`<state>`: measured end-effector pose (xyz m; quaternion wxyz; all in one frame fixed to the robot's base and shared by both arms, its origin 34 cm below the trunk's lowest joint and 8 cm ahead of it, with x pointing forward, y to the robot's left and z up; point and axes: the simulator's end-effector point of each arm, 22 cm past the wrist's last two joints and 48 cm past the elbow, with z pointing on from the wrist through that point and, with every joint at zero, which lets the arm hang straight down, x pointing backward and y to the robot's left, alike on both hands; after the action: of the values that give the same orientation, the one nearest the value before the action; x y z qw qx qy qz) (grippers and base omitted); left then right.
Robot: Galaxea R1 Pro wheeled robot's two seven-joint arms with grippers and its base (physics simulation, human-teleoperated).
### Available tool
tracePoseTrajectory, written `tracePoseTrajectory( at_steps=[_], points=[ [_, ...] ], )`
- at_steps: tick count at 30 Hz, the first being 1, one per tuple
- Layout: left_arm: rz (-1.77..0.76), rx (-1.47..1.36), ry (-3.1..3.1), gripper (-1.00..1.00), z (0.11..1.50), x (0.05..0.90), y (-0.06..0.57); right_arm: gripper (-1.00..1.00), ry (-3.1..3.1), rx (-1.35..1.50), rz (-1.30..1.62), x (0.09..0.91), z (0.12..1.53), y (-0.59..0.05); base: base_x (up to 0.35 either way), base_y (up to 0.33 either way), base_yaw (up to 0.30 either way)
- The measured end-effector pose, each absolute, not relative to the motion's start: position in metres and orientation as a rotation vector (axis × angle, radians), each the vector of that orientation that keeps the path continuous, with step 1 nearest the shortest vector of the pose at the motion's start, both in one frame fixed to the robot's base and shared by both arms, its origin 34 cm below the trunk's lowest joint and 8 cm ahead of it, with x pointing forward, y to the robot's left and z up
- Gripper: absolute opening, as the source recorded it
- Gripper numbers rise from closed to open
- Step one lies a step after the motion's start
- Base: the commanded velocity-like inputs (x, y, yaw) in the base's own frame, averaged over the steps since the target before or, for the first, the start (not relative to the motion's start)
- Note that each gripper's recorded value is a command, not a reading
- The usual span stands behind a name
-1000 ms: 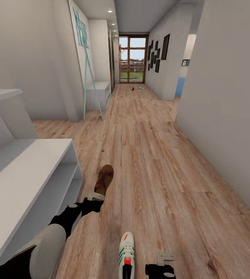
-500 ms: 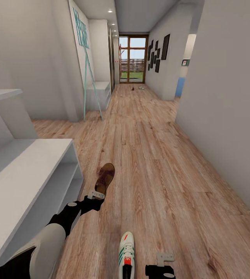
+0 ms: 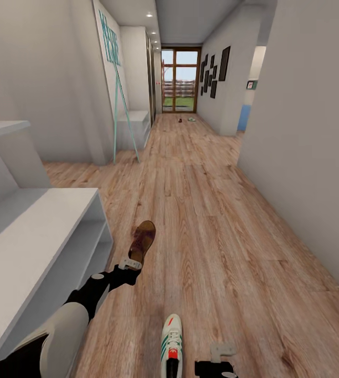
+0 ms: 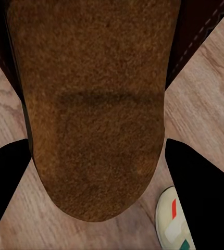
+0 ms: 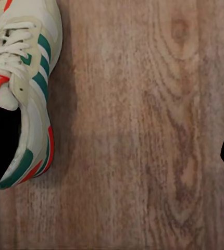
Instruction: Pick up the two gym shoes and the two sandals from the corridor floor and place them onto the hallstand (shoe rack) in the corridor, making sure they are on the rack and not on the floor. Arrange them so the two gym shoes are next to each other and the two sandals are next to each other.
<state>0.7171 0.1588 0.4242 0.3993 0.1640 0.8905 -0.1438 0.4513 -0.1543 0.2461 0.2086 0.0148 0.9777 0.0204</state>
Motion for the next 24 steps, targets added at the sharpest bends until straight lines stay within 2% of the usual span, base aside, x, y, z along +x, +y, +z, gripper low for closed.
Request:
tracePoseTrajectory(
  at_steps=[7, 24],
  points=[
    [-0.384, 0.422, 2.258, -1.00, 0.423, 0.714, 0.158, 1.00, 2.701, -0.027, 0.237, 0.431, 0.243, -0.119, 0.000, 0.000, 0.000],
    [-0.388, 0.420, 2.257, -1.00, 0.421, 0.712, 0.159, 1.00, 2.614, -0.133, 0.253, 0.442, 0.251, -0.111, 0.000, 0.000, 0.000]
  ],
)
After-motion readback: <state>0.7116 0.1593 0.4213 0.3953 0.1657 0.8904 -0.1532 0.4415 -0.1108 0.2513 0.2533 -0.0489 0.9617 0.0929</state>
